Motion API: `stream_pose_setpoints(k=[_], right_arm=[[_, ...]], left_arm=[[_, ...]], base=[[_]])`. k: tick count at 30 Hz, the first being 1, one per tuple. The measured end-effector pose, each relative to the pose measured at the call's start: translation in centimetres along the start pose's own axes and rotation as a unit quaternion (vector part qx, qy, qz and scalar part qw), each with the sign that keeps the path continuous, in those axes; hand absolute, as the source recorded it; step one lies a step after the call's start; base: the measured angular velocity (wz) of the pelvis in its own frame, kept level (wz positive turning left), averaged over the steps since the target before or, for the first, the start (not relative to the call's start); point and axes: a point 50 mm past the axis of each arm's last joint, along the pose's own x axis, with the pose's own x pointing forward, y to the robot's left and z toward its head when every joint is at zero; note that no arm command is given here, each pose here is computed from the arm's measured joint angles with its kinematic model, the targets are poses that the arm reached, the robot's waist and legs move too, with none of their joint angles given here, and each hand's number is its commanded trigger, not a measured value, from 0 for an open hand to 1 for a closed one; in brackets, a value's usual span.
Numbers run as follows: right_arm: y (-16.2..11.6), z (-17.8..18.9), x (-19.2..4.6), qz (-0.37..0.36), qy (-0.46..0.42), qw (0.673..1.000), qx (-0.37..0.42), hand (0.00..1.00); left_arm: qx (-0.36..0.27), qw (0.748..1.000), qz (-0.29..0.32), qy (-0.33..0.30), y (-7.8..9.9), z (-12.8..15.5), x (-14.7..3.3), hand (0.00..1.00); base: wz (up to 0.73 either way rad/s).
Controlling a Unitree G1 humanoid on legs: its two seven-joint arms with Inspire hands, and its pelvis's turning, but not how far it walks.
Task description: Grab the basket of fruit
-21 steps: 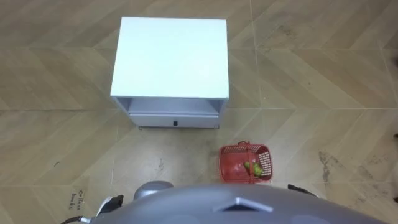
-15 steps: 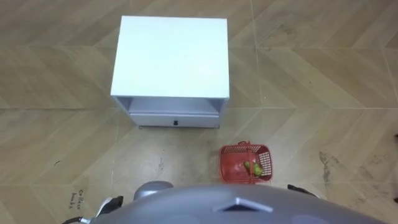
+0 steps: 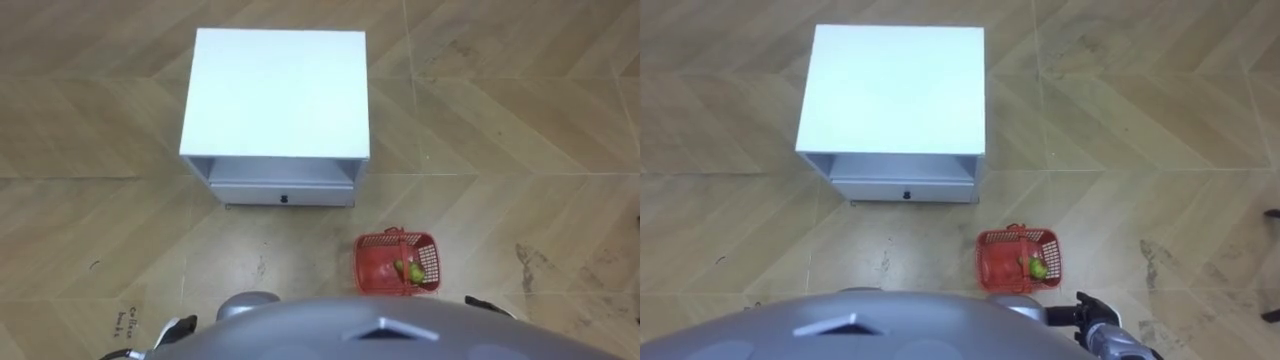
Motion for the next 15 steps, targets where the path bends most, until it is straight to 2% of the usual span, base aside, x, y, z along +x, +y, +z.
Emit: stream_pose_setpoints(k=[15], right_arm=[[0.04, 0.16, 0.03, 0.0, -0.002, 1.0, -0.001, 0.0]], left_arm=[[-0.012, 1.0, 0.012, -0.003, 0.36, 0.03, 0.02, 0.0]], base=[[0.0]])
